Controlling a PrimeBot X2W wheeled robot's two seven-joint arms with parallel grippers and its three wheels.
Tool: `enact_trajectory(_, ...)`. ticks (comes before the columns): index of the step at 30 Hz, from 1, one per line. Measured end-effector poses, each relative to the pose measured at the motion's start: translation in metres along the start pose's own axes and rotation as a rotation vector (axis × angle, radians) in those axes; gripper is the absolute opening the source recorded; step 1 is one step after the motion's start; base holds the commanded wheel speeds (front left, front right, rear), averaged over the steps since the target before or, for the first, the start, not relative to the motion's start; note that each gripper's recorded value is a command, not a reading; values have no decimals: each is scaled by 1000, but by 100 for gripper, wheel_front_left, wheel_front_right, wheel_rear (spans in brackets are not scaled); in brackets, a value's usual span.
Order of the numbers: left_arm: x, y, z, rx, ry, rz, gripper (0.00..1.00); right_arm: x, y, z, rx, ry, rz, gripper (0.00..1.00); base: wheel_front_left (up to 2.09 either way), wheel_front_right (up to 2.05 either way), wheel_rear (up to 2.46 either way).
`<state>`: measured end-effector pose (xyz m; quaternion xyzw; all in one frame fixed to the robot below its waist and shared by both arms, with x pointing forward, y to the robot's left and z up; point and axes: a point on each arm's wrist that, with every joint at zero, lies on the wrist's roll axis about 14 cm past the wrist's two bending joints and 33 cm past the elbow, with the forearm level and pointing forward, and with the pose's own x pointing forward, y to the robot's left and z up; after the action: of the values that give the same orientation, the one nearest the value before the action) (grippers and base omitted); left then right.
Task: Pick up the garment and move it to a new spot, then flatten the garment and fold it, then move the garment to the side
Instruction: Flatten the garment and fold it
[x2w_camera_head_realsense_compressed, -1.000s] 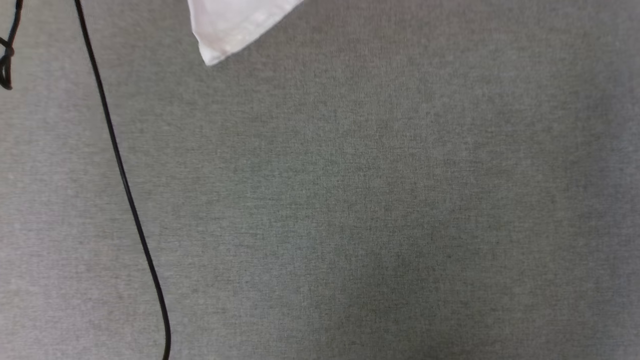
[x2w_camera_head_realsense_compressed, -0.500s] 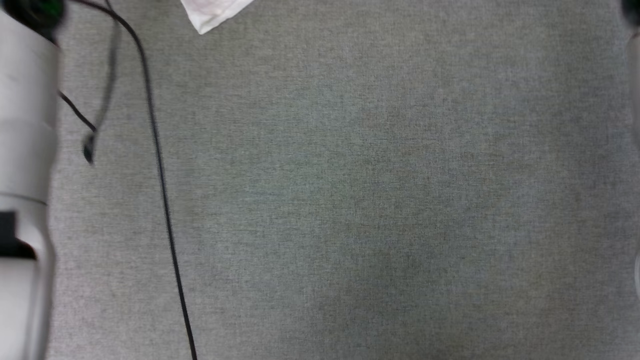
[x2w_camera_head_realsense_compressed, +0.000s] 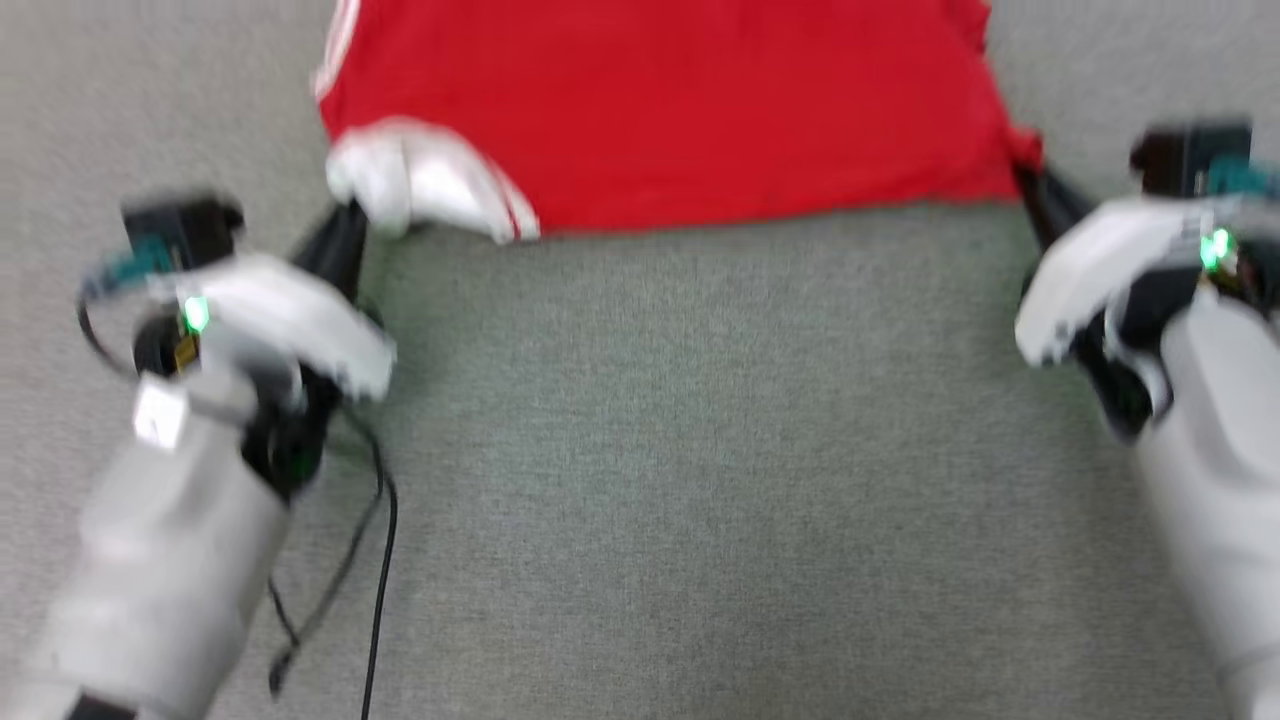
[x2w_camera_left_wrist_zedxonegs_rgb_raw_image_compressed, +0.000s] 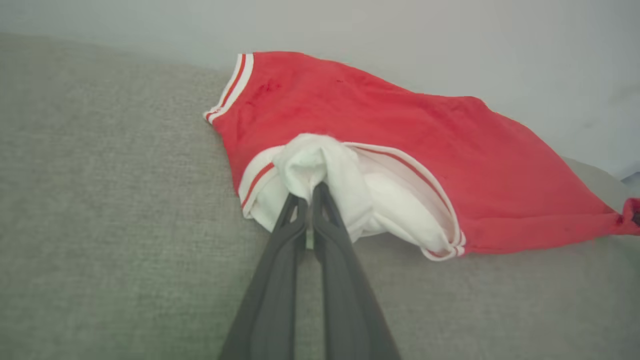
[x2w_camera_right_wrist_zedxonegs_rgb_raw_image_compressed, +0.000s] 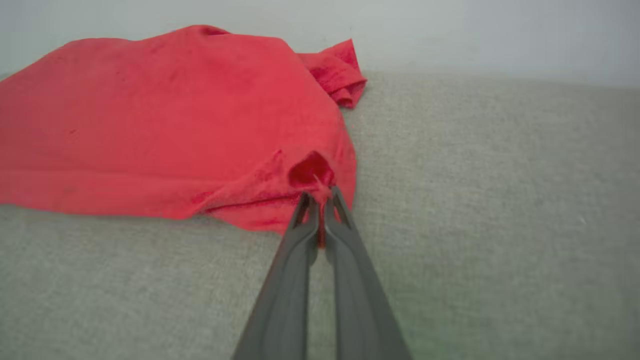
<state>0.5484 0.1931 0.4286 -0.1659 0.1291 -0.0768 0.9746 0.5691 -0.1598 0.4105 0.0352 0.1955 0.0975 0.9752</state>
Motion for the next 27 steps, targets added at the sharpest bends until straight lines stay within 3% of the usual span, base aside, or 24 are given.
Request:
enact_trajectory(16, -139, 4, -45, -4, 35, 66, 0, -137, -13, -42, 87, -8, -57, 0, 0, 0, 0)
enact_trajectory(27, -225, 5, -79, -60, 94, 169, 0, -219, 3, -90, 131, 77, -112, 0, 0, 0, 0)
